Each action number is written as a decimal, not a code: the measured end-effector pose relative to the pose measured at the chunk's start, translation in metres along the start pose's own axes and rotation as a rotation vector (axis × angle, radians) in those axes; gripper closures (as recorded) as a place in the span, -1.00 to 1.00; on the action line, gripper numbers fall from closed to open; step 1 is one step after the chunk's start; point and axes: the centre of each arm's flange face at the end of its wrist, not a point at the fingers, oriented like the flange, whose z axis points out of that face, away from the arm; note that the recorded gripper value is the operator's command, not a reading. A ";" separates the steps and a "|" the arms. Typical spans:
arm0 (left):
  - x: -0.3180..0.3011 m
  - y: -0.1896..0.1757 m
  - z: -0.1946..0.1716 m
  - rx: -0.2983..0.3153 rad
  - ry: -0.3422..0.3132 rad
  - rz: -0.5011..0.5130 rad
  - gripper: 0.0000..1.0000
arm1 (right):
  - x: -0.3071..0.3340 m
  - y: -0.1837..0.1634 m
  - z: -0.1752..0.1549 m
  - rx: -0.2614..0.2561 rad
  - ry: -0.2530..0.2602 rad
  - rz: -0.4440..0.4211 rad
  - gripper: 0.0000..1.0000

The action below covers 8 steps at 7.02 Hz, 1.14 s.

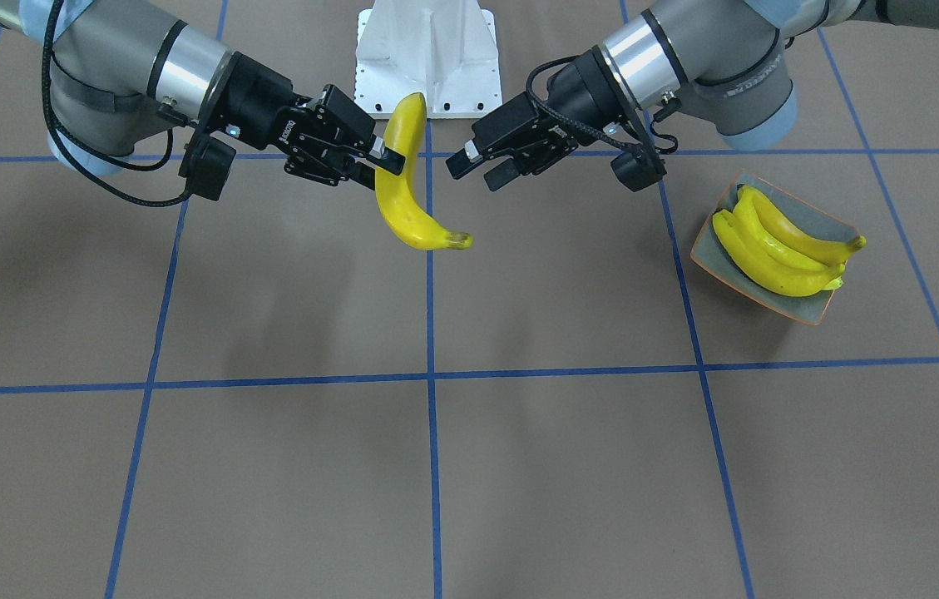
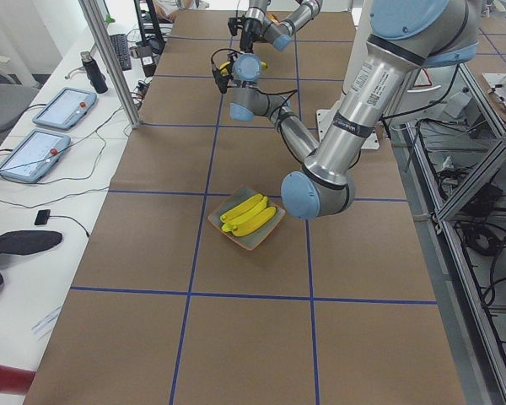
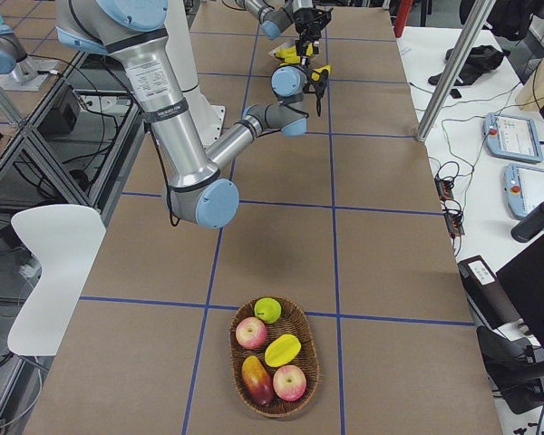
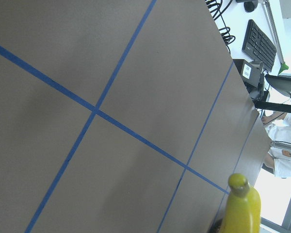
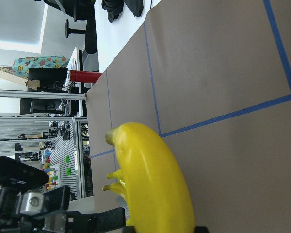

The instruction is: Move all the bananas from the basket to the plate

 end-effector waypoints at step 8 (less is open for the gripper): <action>0.006 0.027 0.033 0.040 0.095 0.000 -0.86 | -0.009 0.017 0.003 -0.021 -0.083 0.106 1.00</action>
